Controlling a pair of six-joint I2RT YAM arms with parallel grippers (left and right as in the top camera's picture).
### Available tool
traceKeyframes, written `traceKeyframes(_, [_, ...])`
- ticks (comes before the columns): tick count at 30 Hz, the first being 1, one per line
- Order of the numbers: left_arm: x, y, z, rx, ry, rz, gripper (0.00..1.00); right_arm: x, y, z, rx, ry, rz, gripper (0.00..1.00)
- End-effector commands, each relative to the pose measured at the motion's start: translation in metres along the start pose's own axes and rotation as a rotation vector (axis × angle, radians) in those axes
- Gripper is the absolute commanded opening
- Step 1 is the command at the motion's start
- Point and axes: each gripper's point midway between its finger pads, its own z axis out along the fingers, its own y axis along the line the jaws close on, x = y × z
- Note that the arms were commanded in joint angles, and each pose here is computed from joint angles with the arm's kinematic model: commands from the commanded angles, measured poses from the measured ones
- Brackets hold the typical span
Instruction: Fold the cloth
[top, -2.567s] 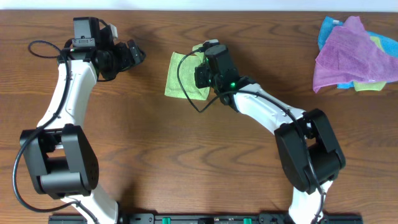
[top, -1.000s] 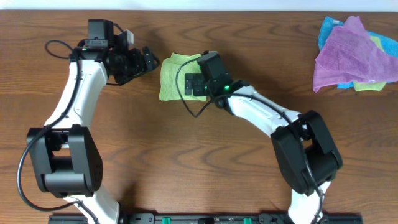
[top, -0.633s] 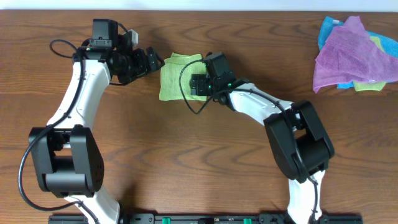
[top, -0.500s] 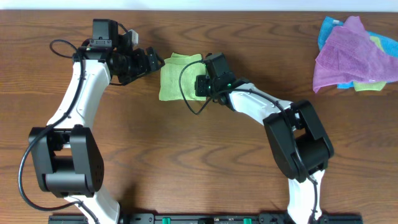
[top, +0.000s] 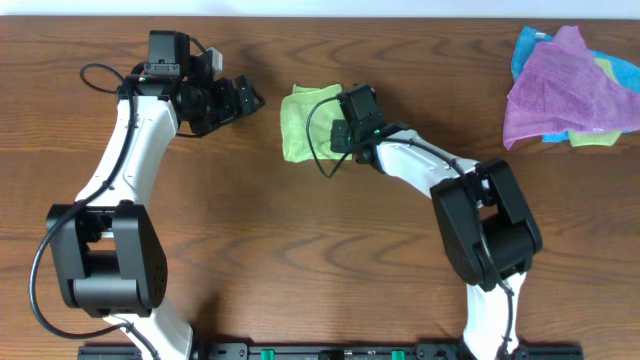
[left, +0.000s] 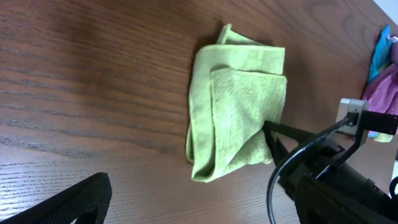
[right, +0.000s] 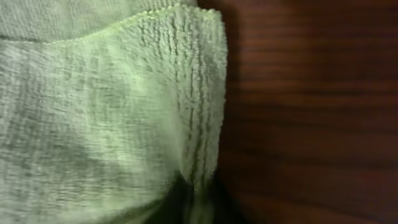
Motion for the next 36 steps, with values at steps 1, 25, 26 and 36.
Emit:
traceKeyframes(1, [-0.003,-0.004,-0.002,0.009,-0.011,0.019,0.95,-0.012,-0.011,-0.004,0.045,-0.034,0.016,0.85])
traceKeyframes(25, [-0.011,-0.008,-0.002,0.022,-0.042,0.022,0.95,-0.034,0.068,-0.044,-0.291,-0.054,-0.032,0.99])
traceKeyframes(26, [-0.011,-0.008,-0.002,0.022,-0.042,0.022,0.95,-0.033,0.069,-0.041,-0.294,-0.05,-0.032,0.98])
traceKeyframes(36, [-0.011,-0.008,-0.002,0.022,-0.041,0.022,0.95,-0.016,0.063,-0.003,-0.281,-0.023,-0.05,0.83])
